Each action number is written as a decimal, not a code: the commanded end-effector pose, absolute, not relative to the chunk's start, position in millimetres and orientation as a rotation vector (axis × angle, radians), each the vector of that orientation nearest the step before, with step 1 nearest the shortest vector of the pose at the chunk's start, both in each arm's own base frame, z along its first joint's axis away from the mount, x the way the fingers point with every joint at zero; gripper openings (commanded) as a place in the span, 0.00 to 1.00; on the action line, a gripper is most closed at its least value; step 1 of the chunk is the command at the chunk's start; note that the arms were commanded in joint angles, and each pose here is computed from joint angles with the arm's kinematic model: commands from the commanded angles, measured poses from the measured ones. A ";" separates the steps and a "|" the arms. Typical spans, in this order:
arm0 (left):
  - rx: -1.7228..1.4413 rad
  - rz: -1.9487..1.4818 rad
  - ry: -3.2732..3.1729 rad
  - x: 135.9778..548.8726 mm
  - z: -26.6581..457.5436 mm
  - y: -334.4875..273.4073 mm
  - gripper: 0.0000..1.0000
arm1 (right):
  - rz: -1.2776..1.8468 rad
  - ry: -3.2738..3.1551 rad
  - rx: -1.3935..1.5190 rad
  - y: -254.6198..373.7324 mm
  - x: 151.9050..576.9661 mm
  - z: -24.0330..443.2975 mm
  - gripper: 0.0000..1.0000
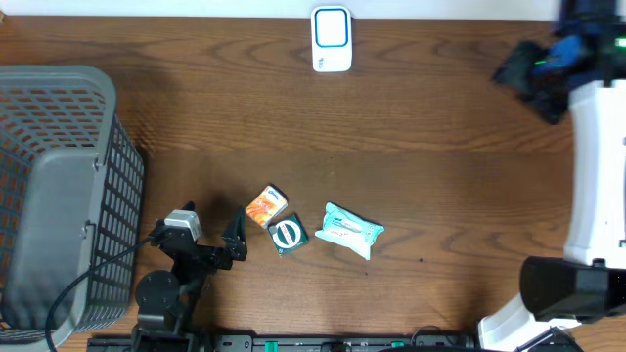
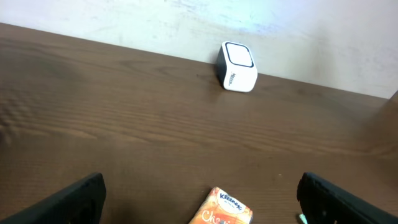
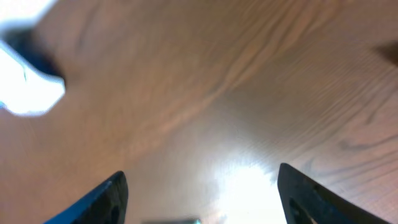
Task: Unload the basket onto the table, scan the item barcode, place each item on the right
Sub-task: 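Release the bag and reach the right gripper to the wipes pack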
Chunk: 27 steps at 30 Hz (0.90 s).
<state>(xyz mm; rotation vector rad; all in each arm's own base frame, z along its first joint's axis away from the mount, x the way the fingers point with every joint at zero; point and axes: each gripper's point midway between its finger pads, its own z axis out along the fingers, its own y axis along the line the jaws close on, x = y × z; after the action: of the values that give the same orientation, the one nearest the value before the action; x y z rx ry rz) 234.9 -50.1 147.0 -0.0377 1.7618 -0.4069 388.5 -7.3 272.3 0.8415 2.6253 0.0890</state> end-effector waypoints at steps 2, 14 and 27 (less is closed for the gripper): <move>-0.026 -0.397 1.801 233.7 133.6 -50.4 0.98 | 0.062 2.844 0.511 65.8 361.6 243.3 0.68; -0.026 -0.397 1.802 233.7 133.5 -50.4 0.98 | -0.180 3.037 -0.434 175.1 285.0 111.3 0.83; -0.026 -0.396 1.801 233.7 133.6 -50.4 0.98 | -0.277 2.747 -1.147 245.4 223.6 57.6 0.90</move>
<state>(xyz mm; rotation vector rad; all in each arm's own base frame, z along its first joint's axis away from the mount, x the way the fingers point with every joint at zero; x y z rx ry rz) 234.8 -50.1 147.1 -0.0377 1.7618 -0.4069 229.1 249.8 65.9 -1.0196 2.8468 -0.1418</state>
